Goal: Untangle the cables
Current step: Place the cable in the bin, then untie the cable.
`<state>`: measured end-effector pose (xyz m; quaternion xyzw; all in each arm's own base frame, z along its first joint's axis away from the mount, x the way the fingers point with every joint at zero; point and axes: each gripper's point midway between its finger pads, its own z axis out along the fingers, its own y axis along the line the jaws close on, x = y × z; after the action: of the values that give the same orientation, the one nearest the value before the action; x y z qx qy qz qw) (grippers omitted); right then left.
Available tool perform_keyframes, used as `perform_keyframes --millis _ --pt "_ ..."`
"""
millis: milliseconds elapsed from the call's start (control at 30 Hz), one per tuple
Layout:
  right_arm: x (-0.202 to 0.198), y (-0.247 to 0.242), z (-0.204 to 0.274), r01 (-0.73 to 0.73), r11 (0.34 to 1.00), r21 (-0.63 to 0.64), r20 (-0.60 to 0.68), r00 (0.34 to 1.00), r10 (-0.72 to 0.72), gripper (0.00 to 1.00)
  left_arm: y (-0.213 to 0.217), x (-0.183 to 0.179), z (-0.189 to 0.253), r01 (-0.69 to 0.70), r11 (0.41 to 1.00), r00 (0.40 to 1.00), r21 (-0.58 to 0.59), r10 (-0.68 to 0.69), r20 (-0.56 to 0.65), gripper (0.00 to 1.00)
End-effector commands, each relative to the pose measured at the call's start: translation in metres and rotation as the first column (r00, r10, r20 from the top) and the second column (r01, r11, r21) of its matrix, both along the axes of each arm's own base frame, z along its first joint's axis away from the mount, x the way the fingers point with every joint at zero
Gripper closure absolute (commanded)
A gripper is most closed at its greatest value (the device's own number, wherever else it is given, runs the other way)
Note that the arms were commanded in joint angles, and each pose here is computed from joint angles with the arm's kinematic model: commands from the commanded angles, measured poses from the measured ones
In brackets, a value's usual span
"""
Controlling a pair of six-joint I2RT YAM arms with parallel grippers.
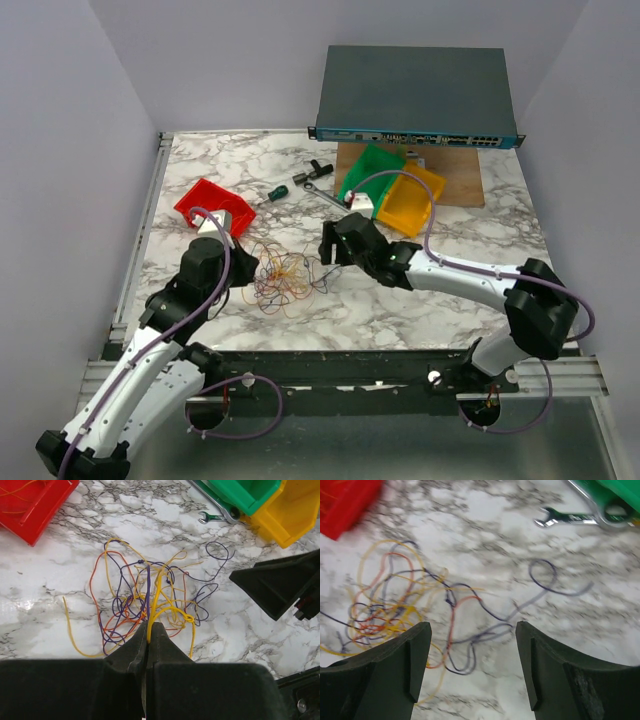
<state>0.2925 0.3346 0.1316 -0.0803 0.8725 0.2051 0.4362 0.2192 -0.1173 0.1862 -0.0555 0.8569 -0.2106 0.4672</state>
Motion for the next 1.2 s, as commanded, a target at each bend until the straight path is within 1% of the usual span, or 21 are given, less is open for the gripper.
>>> perform_keyframes --millis 0,133,267,367,567,600,733,833,867,967,1033,1100,1167 --pt "-0.013 -0.067 -0.026 0.229 0.967 -0.112 -0.046 0.971 -0.236 0.24 -0.017 0.004 0.0 0.035 0.996 0.999 -0.085 -0.035 0.006 1.0" --pt "-0.019 -0.072 -0.042 0.254 0.961 -0.107 -0.083 0.961 -0.264 0.23 -0.019 0.005 -0.004 0.033 0.995 0.999 -0.094 -0.033 -0.005 1.0" --pt "-0.009 -0.07 -0.058 0.287 0.941 -0.182 -0.094 0.947 -0.307 0.22 -0.02 0.005 -0.009 0.034 0.995 0.999 -0.098 -0.035 -0.016 1.0" --pt "-0.004 -0.057 -0.071 0.241 0.945 -0.22 -0.122 0.955 -0.272 0.22 -0.022 0.005 -0.012 0.034 0.993 0.999 -0.111 -0.036 -0.017 1.0" --pt "0.003 -0.035 -0.081 0.2 0.958 -0.204 -0.148 0.961 -0.232 0.25 -0.022 0.007 -0.015 0.023 0.991 1.0 -0.13 -0.023 0.003 1.0" --pt "0.003 -0.033 -0.084 0.195 0.959 -0.207 -0.156 0.961 -0.229 0.26 -0.021 0.007 -0.016 0.019 0.991 1.0 -0.131 -0.018 0.005 1.0" --pt "-0.001 -0.029 -0.104 0.19 0.957 -0.221 -0.207 0.949 -0.236 0.39 -0.021 0.01 -0.019 0.009 0.99 1.0 -0.141 -0.007 0.016 1.0" --pt "-0.007 -0.028 -0.115 0.159 0.961 -0.228 -0.235 0.948 -0.213 0.49 -0.021 0.012 -0.024 0.0 0.989 1.0 -0.146 0.003 0.02 1.0" --pt "-0.009 -0.029 -0.115 0.157 0.96 -0.23 -0.237 0.948 -0.211 0.56 -0.022 0.013 -0.027 -0.003 0.988 1.0 -0.151 0.006 0.021 0.99" --pt "-0.009 -0.037 -0.107 0.17 0.957 -0.235 -0.208 0.953 -0.221 0.81 -0.025 0.016 -0.038 -0.001 0.987 1.0 -0.163 0.004 0.018 0.95" --pt "-0.006 -0.046 -0.097 0.197 0.95 -0.244 -0.174 0.954 -0.243 0.92 -0.027 0.018 -0.045 -0.002 0.986 1.0 -0.167 0.003 0.009 0.94" --pt "-0.004 -0.057 -0.084 0.23 0.938 -0.258 -0.135 0.953 -0.271 0.98 -0.029 0.02 -0.049 0.0 0.986 1.0 -0.169 0.001 0.005 0.92" --pt "-0.002 -0.068 -0.068 0.262 0.929 -0.261 -0.094 0.951 -0.295 0.99 -0.031 0.023 -0.054 0.003 0.986 1.0 -0.167 -0.003 0.001 0.9"
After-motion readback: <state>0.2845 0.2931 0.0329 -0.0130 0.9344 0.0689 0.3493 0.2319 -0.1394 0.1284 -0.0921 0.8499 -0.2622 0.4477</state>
